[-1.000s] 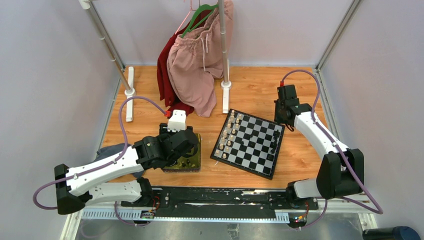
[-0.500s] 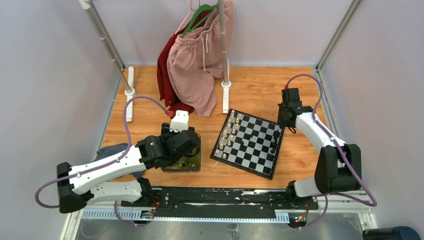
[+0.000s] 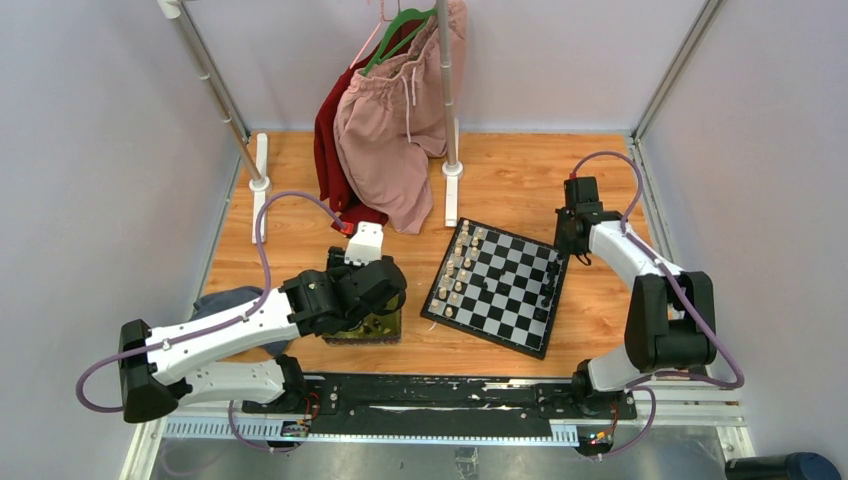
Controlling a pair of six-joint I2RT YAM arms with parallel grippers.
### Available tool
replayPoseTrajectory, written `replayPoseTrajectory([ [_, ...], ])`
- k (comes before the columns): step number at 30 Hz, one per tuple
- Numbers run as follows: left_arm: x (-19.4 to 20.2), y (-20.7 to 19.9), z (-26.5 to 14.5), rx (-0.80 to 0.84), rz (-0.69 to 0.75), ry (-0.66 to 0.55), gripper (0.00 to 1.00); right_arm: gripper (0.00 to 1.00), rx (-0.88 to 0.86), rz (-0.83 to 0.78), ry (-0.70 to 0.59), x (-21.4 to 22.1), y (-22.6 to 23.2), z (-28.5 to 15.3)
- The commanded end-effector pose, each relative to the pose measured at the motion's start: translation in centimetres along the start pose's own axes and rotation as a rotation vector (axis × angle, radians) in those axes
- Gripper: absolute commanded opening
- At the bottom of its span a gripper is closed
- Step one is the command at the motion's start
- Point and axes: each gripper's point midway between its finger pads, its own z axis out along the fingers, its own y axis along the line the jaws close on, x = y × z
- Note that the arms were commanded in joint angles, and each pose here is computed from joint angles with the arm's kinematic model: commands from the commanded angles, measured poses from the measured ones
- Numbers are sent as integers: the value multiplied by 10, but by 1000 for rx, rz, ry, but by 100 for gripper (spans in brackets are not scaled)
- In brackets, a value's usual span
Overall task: Set up the chess pieces on the board
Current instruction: Place the chess piece on the chessboard.
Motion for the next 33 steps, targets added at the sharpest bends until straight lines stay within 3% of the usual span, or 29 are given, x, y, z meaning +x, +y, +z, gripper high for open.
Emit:
replayPoseTrajectory([
  [1,-4,-1,2,-12,-4,-11,71,0,-6,14,17,2,-2,9],
  [14,-4,-4,8,-20,2,2,71,1,-15,13,47,3,1,24],
  [23,-2,-7,11,-18,3,15,71,39,-33,14,44,0,4,22],
  [33,-2,-7,10,-11,-6,18,71,42,-32,-3,-61,-33,4,-6],
])
